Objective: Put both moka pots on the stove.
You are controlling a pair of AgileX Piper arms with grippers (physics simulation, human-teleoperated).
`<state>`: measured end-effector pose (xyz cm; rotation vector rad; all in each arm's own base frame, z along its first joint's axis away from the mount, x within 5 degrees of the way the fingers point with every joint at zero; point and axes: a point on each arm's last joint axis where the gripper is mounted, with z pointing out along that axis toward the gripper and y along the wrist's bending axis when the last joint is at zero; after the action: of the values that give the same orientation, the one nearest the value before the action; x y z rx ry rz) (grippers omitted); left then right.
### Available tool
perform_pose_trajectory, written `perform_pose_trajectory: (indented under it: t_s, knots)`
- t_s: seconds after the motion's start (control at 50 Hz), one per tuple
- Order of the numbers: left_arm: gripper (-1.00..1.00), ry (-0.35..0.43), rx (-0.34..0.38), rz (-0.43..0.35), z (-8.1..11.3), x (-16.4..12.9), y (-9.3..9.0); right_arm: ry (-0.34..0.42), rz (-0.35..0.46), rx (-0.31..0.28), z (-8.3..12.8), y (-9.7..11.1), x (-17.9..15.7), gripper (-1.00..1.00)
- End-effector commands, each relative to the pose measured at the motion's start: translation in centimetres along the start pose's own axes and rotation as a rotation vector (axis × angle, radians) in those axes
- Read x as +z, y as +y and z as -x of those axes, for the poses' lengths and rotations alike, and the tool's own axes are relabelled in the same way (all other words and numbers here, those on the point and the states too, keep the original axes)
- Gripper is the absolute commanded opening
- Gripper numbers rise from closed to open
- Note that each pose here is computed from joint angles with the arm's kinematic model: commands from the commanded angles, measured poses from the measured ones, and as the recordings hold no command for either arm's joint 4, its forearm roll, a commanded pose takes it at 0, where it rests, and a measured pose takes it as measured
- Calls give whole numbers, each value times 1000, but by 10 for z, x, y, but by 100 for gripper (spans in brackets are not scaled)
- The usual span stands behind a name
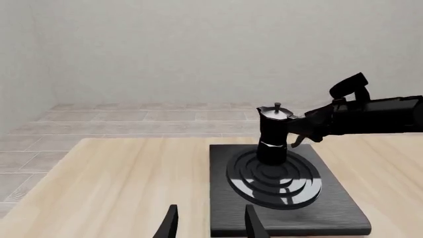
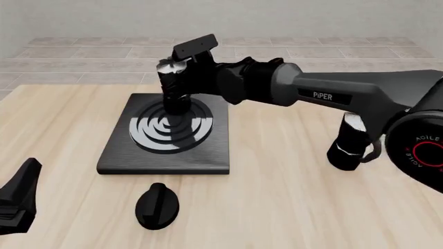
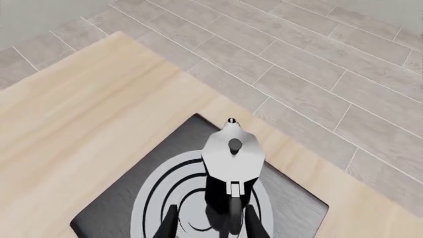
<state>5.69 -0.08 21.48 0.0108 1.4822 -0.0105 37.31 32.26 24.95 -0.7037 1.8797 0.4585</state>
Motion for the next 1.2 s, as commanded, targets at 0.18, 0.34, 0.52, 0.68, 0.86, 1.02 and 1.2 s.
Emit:
perform_pose_trajectory:
  t_s: [0.18,0.34,0.52,0.68,0.86,1.02,1.2]
  knots:
    - [100,-1,11,1,1,0,0,-6,24,-26,5,12,-38,100]
    - [100,1,12,0,0,0,0,-17,36,-28,7,17,-58,100]
    - [100,3,15,-4,-1,1,0,-36,46,-30,13,21,-83,100]
    - [100,2,16,-6,0,1,0,-59,54,-40,20,24,-103,100]
    - [100,-1,16,-4,0,0,0,-103,61,-26,27,25,-132,100]
    - [100,-1,27,-12,0,0,-1,-143,50,-19,30,19,-157,100]
    - [100,0,29,-13,-1,0,-1,-174,26,0,30,9,-178,100]
